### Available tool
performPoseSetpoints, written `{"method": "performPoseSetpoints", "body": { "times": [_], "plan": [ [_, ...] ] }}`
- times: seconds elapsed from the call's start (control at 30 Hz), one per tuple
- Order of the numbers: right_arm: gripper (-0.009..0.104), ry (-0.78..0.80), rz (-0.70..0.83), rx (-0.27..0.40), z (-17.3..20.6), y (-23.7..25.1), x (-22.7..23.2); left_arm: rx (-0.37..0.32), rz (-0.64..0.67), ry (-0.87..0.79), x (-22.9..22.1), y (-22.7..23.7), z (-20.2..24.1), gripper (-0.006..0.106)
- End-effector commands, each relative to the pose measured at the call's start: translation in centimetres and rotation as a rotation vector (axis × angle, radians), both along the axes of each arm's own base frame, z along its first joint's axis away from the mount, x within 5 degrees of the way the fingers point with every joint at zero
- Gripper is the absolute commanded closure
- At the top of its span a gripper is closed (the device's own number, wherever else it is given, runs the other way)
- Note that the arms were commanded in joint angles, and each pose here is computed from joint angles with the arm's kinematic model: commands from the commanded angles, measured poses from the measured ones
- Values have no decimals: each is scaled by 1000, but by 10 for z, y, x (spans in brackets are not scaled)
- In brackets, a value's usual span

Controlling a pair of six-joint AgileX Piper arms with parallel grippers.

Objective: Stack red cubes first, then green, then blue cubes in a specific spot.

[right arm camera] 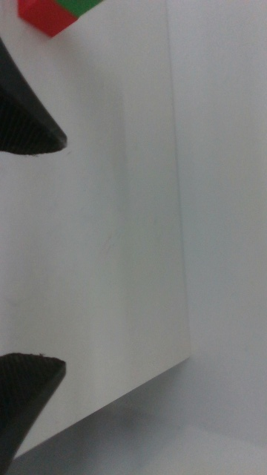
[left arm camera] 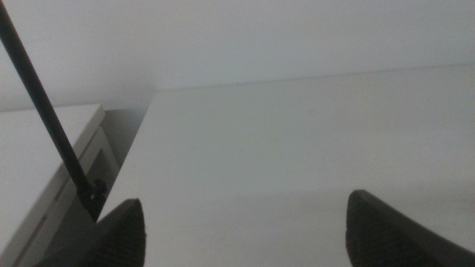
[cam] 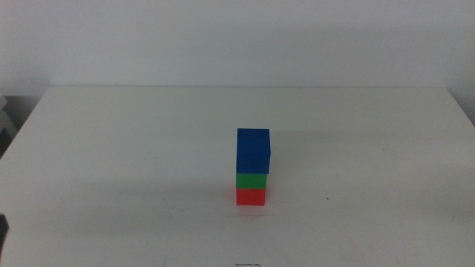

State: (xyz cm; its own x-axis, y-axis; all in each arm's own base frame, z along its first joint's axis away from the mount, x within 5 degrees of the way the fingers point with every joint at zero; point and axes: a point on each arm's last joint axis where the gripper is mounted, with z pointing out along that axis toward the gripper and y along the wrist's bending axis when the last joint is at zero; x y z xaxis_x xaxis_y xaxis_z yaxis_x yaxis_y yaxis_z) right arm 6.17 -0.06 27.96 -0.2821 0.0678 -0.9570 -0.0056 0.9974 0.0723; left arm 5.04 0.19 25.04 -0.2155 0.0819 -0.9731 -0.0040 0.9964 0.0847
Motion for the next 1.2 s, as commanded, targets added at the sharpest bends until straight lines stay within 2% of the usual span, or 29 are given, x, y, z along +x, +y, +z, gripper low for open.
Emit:
{"method": "performPoseSetpoints", "body": {
  "times": [0.0,0.23,0.43,0.6,0.83,1.17],
  "plan": [
    [11,-113,-10,-19,-1,-1,-4,-18,-3,-115,-3,0,2,10],
    [11,-95,-11,-30,-53,-2,-12,-15,-3,-88,-4,0,-31,10],
    [11,-90,-6,-27,-81,-2,-13,-13,-2,-60,-3,0,-42,10],
    [11,-62,4,3,-98,0,-10,-13,-4,-51,0,-1,-53,10],
    [11,-101,10,3,-95,1,-9,-13,-9,-92,4,-1,-65,10],
    [11,-102,10,2,-95,1,-9,-15,-12,-172,4,-1,-57,10]
  ]
}}
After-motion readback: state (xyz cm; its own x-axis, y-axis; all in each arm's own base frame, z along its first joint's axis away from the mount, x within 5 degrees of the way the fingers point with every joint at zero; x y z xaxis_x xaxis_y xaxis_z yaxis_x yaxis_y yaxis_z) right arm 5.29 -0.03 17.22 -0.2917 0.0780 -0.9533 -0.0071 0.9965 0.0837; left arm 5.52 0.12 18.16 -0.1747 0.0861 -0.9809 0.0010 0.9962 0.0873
